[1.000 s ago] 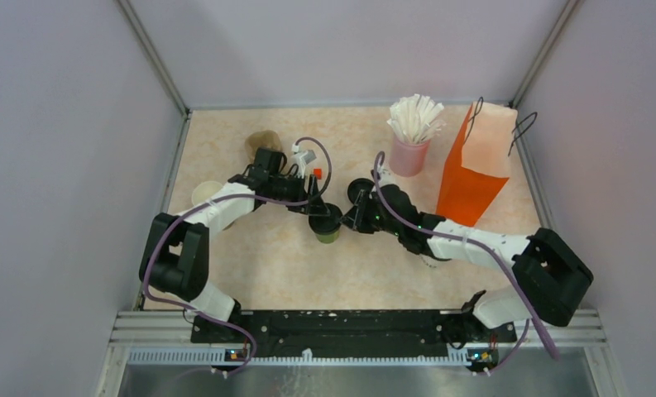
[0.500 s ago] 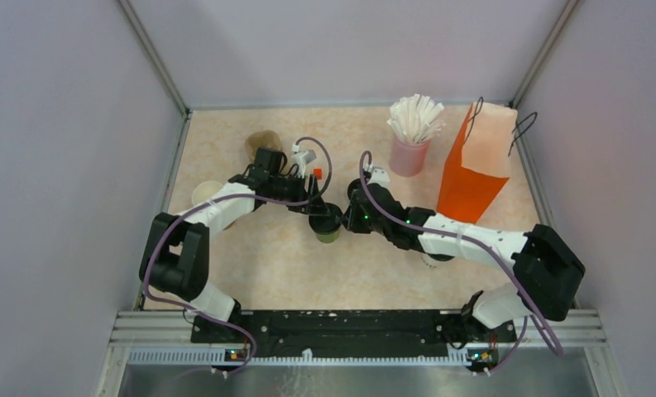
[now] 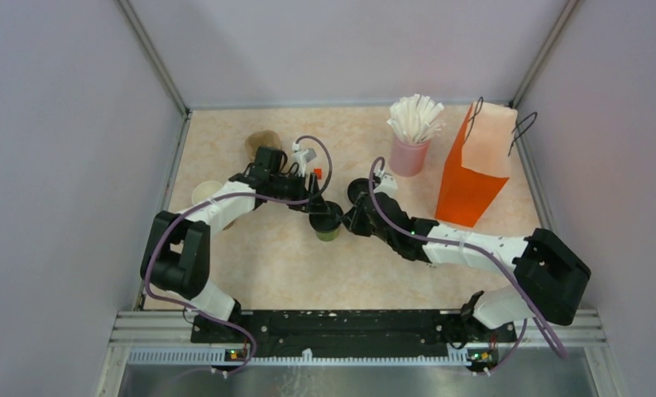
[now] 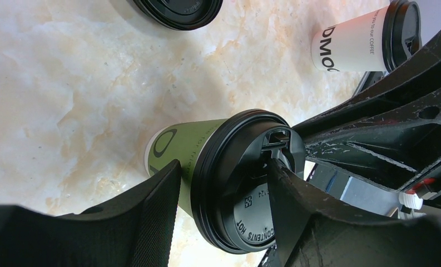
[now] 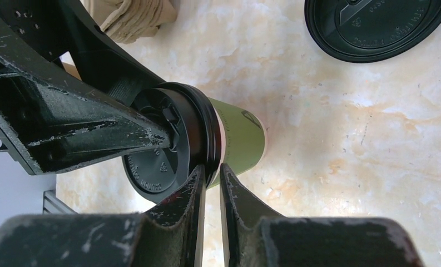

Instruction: Pack the takeout coffee

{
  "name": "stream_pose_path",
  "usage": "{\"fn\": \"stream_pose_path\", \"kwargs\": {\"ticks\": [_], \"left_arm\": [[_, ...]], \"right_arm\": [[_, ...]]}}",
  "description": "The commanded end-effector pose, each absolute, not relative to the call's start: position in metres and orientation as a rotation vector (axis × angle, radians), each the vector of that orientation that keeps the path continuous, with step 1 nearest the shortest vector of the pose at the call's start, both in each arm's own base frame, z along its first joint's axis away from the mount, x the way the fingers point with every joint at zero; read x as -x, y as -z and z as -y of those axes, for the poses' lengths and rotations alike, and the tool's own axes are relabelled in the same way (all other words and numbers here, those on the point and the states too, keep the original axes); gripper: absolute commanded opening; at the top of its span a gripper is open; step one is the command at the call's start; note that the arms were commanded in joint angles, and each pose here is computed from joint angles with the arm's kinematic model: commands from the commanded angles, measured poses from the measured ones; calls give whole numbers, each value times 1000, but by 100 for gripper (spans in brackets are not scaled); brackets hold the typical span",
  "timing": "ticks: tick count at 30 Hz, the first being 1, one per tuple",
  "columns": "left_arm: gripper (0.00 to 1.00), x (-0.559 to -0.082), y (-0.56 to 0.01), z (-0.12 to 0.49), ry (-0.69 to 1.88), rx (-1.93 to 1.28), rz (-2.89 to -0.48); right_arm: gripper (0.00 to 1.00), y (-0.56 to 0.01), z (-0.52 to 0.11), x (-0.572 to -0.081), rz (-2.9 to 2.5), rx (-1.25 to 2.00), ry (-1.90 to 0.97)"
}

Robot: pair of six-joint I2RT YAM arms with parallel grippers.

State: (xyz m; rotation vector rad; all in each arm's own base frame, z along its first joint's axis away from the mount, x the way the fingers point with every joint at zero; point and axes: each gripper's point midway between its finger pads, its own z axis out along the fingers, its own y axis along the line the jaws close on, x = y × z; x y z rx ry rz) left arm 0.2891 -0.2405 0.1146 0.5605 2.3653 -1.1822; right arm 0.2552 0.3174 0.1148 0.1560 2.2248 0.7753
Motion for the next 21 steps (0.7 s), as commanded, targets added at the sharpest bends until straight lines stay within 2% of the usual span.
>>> {"fn": "stream_pose_path", "kwargs": {"ticks": [1,6,10,14,18,21], "left_arm": [[61,-260,-83,241,1192,-574,-2517],[61,-263,-111,256,1316,-634,-2381],[62,-259,-120,265,1437,-676,-2346],[61,-253,-120,270,1525,-691,-2334],[61,-238,-124,284,1653,-750,-2290],[65,-231,-127,297,1717,-804,-2266]], "right_arm": [[15,-39,-266,-223,-2444,-58,-459],[27,-149,-294,-238,-2219,18,-709],[35,-217,-286,-245,-2076,35,-738],[39,-228,-270,-243,-2050,42,-705],[38,-219,-259,-234,-2056,40,-714],[36,-206,-255,-224,-2078,67,-732]]}}
